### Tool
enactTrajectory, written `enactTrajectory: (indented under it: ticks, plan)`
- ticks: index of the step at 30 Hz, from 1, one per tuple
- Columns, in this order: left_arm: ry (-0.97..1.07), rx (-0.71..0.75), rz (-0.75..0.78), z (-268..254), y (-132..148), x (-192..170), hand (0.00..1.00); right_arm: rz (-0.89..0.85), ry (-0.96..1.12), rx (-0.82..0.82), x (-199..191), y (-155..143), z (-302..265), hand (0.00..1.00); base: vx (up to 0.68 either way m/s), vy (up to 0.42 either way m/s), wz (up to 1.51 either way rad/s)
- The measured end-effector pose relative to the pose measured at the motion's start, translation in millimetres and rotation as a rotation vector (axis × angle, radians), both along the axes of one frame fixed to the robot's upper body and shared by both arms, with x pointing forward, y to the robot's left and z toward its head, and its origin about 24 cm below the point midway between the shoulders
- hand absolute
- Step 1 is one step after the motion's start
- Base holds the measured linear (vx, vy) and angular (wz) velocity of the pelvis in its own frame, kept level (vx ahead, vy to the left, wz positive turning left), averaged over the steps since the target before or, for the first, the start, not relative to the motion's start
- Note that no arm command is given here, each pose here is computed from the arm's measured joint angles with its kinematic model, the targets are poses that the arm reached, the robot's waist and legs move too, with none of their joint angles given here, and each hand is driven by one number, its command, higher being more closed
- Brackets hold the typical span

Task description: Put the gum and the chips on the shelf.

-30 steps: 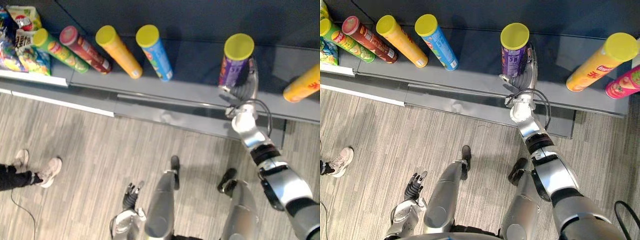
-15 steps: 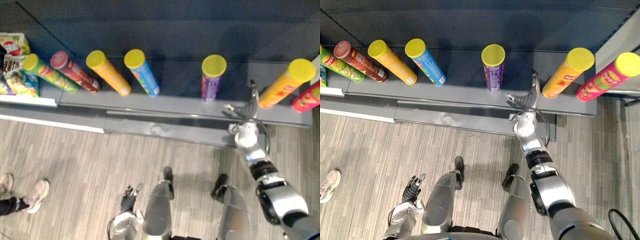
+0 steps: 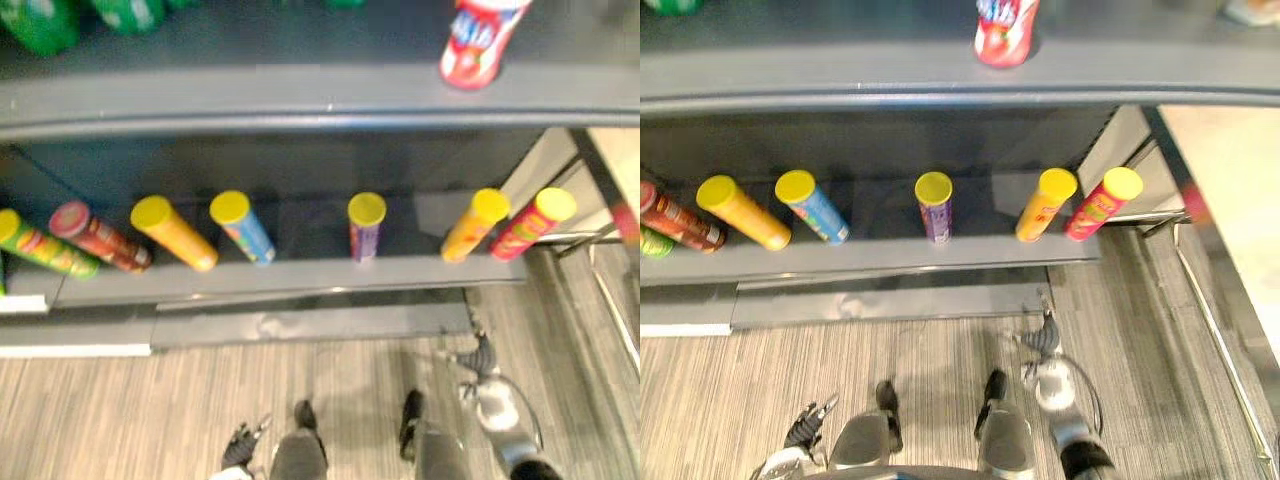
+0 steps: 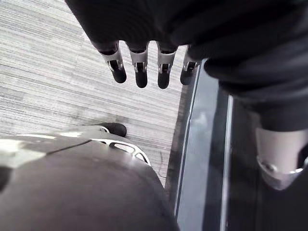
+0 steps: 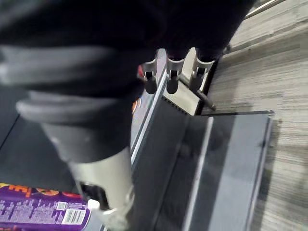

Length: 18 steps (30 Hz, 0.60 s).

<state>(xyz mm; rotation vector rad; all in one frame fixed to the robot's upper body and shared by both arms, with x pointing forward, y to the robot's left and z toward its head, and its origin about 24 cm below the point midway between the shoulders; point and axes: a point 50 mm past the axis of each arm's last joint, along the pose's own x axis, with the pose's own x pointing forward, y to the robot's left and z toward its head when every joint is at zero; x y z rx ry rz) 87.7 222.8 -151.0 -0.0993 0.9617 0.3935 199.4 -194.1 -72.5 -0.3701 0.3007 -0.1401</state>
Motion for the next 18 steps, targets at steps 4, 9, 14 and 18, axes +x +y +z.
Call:
enactTrajectory:
  ticks: [4, 9, 14, 18]
  plan:
    - [0.029, -0.006, 0.037, -3.3, -0.3, -12.5, 0.00, 0.013, 0.199, 0.086, -41.7, 2.5, -29.2, 0.00, 0.09, 0.040, -0.08]
    - [0.068, -0.025, 0.106, -7.4, 2.1, -28.1, 0.00, -0.042, 0.465, 0.250, -80.5, -0.2, -63.9, 0.00, 0.06, 0.021, -0.07]
    - [0.104, -0.080, 0.230, -13.2, -1.5, -45.0, 0.00, -0.228, 0.632, 0.404, -117.2, -14.1, -84.5, 0.00, 0.04, 0.022, 0.06]
    - [0.134, -0.120, 0.330, -17.1, -7.1, -56.1, 0.00, -0.471, 0.705, 0.528, -146.3, -17.9, -93.4, 0.00, 0.04, 0.024, -0.01]
